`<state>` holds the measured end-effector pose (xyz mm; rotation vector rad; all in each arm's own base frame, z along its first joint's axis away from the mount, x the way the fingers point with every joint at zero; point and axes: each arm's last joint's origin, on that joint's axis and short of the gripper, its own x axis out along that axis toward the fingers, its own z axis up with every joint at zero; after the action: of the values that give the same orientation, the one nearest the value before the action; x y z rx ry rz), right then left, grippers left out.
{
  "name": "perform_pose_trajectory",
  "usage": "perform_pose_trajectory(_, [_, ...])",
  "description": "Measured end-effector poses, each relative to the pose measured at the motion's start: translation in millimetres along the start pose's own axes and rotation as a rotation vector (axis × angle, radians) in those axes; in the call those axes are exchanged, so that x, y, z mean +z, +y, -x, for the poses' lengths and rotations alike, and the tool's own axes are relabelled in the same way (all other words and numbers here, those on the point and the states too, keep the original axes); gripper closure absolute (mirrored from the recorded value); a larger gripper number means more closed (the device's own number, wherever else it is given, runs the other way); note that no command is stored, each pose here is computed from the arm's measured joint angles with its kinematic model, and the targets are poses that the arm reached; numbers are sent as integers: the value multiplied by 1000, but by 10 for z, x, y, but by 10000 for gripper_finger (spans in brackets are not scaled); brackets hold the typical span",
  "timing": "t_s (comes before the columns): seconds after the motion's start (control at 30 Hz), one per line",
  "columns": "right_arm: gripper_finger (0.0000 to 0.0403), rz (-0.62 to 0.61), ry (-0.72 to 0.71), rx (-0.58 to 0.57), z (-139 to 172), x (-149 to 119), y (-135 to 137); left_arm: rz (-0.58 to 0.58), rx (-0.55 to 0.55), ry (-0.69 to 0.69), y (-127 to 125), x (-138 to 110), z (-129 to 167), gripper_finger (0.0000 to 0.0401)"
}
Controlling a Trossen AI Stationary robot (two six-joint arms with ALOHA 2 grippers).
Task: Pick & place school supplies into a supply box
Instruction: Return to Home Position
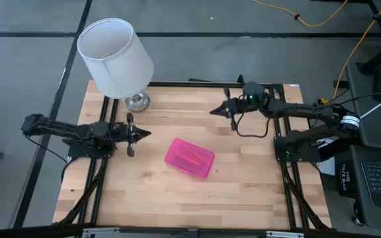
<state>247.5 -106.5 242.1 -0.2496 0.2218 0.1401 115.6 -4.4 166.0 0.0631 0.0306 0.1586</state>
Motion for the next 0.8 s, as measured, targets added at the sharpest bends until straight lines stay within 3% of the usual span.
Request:
perform_pose_trajectory(0.43, [399, -130, -9, -10, 66, -28, -91, -7, -10, -69, 111, 38, 130, 398])
perform_pose_trajectory(0.53, [399, -199, -7, 4, 97, 20, -42, 5, -18, -89, 133, 50, 150, 398])
perform_pose_trajectory(0.63, [399, -185, 35, 30, 188, 73, 58, -1, -17, -105, 152, 58, 170, 398])
perform_pose_trajectory(0.8, [399, -182, 106, -43, 378, 209, 241, -4, 3, -81, 173, 61, 175, 398])
